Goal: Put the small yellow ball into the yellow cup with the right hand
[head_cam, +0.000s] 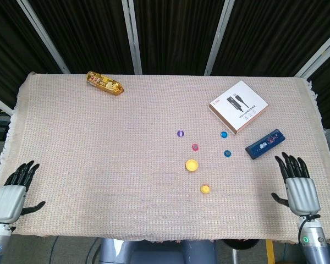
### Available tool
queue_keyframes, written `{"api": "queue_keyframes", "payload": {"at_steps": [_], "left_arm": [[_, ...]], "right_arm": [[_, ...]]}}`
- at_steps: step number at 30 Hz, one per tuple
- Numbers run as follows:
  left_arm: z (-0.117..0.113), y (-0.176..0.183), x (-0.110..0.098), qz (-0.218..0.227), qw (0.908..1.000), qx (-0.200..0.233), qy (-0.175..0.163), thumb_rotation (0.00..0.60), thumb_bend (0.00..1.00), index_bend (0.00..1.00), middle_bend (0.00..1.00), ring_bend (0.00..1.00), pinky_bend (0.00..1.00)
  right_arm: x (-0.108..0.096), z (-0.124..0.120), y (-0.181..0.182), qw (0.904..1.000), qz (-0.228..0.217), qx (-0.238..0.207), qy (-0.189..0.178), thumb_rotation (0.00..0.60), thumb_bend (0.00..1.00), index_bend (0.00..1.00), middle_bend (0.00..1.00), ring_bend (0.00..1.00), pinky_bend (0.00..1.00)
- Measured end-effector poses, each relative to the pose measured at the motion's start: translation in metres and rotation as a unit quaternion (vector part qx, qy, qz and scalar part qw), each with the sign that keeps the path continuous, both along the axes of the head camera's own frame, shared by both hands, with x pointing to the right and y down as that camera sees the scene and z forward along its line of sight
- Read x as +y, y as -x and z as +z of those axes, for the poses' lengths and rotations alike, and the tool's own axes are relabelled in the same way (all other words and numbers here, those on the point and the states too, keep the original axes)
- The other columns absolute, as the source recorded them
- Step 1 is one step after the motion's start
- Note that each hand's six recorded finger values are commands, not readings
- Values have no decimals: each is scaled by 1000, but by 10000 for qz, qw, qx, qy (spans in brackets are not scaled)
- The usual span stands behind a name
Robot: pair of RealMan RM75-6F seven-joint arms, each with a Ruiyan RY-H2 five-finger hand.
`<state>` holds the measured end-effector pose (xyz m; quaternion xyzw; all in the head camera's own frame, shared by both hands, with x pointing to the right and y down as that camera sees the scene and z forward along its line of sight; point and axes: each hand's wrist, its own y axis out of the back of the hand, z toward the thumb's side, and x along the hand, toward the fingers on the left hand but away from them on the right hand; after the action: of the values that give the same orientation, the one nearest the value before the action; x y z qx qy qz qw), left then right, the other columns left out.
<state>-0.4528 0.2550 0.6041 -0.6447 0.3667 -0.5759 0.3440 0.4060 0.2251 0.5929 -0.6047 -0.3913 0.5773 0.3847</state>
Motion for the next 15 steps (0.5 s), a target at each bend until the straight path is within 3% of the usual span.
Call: {"api": "queue_keyframes", "payload": {"at_steps": [7, 15], "left_arm": [[-4, -2, -3, -17, 9999, 19, -131, 600, 0, 0, 0, 0, 168], [-3, -1, -2, -17, 9999, 76, -140, 600, 0, 0, 0, 0, 168]], "right_arm": [[6, 5, 23, 9995, -281, 26, 154, 600, 11, 167, 0, 0, 0], [8, 28, 77, 9973, -573, -226, 391, 600, 111, 230, 0, 0, 0]]}}
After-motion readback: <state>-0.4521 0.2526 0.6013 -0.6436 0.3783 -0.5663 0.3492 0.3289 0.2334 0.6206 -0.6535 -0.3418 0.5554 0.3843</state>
